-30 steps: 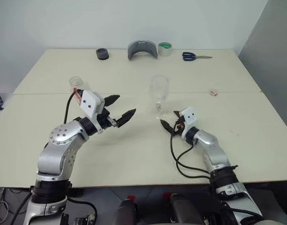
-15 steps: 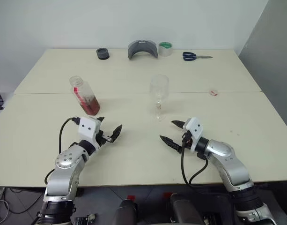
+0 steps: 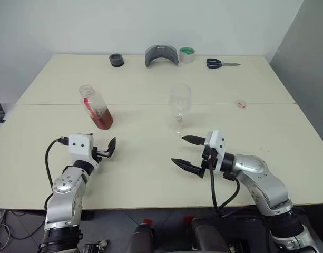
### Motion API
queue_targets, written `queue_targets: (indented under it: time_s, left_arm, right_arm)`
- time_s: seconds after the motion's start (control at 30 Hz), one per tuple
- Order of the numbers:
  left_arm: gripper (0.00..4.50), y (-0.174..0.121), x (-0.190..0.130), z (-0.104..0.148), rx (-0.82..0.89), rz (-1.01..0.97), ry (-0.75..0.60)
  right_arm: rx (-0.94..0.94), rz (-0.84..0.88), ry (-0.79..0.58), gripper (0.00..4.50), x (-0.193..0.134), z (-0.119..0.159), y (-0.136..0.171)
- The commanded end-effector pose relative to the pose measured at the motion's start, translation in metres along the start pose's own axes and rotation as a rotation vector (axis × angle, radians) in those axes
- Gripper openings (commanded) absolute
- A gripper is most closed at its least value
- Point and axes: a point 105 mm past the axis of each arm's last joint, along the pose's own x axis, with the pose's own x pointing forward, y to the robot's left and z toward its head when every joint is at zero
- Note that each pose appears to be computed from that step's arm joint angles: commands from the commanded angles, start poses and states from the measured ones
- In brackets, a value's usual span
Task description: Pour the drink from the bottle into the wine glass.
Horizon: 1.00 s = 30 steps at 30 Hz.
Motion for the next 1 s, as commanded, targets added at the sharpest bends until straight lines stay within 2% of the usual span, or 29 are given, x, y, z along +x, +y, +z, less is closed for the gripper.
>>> queue_targets:
  time_s: [0.03, 0.5, 1.0]
  left_arm:
    - [4.5, 0.016, 0.006, 0.021, 0.009, 0.013, -0.059]
    - [4.5, 0.042, 0.029, 0.026, 0.01, -0.025, -0.086]
    - [4.5, 0.034, 0.055, 0.053, 0.035, -0.071, -0.133]
  right_arm:
    - [-0.044, 0.026, -0.033, 4.49, 0.004, 0.014, 0.006]
    - [-0.058, 0.068, -0.04, 4.49, 0.007, 0.023, 0.01]
    - [-0.082, 0.076, -0.039, 4.49, 0.011, 0.027, 0.009]
